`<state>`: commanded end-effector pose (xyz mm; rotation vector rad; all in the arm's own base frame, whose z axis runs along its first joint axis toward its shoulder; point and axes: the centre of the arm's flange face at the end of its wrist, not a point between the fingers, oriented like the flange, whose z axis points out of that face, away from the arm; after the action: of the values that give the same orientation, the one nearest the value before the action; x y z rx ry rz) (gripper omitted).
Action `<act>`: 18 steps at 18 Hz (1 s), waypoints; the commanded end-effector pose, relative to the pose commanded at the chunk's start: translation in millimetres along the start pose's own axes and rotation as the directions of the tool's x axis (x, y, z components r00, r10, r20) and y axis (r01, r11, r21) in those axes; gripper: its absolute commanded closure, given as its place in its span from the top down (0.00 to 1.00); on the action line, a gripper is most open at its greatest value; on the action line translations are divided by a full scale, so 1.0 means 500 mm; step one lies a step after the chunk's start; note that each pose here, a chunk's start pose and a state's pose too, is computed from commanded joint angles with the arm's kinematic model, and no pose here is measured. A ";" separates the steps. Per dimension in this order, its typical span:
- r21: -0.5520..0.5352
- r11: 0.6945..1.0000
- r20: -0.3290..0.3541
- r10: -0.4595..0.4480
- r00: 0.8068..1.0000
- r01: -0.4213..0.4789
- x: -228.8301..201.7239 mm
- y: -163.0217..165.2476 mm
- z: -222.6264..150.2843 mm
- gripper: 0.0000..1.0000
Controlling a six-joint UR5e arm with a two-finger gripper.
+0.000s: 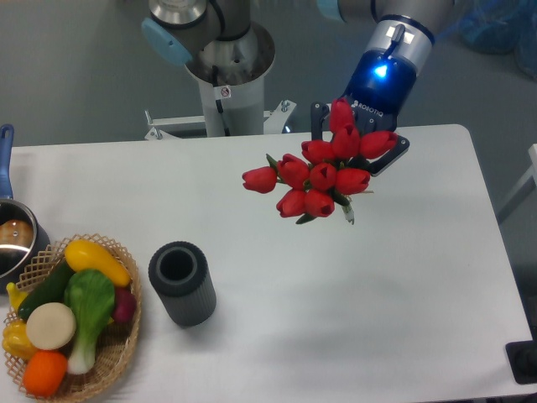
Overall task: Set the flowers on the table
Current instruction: 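Hold the red tulip bunch in the gripper above the table, then lower the held tulips toward the table beside the black vase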
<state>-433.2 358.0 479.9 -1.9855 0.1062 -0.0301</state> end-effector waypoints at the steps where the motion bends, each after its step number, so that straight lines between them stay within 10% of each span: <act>1: -0.002 1.000 -0.001 0.001 1.000 -0.001 0.004 0.001 0.001 0.35; 18: -0.291 0.956 0.115 0.063 0.991 -0.027 0.051 0.015 -0.004 0.35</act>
<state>-408.6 350.9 472.9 -2.2714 0.0788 0.1459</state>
